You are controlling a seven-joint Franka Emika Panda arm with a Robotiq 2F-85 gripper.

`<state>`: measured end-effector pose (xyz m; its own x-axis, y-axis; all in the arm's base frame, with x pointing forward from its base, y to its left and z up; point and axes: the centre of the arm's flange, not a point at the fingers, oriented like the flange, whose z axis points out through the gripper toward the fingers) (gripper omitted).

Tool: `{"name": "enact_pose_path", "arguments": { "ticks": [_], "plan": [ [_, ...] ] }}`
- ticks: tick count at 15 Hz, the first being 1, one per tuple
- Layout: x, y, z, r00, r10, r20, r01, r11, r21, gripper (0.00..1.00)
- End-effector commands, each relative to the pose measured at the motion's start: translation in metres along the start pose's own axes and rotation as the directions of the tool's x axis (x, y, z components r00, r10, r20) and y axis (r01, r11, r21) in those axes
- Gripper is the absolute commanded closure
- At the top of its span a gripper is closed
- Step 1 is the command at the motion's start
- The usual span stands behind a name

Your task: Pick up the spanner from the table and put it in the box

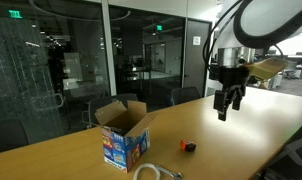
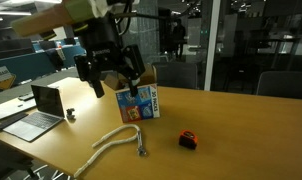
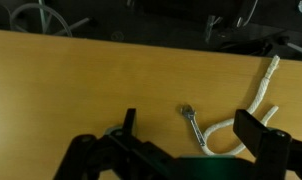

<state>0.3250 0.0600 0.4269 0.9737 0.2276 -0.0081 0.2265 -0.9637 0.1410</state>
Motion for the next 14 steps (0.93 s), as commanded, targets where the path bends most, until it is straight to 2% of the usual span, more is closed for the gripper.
{"name": "enact_pose_path", "arguments": {
  "ticks": [1,4,6,12,14],
  "plan": [
    [0.014,-0.041,0.039,0.982,-0.14,-0.124,0.148,0.987,0.056,0.0],
    [0.029,-0.078,0.069,0.946,-0.23,-0.227,0.255,0.963,0.087,0.0],
    [0.041,-0.1,0.096,0.911,-0.293,-0.289,0.333,0.938,0.097,0.0],
    [0.061,-0.137,0.195,0.798,-0.49,-0.351,0.543,0.838,0.063,0.0],
    [0.065,-0.137,0.235,0.776,-0.529,-0.343,0.583,0.81,0.07,0.0]
  ]
}}
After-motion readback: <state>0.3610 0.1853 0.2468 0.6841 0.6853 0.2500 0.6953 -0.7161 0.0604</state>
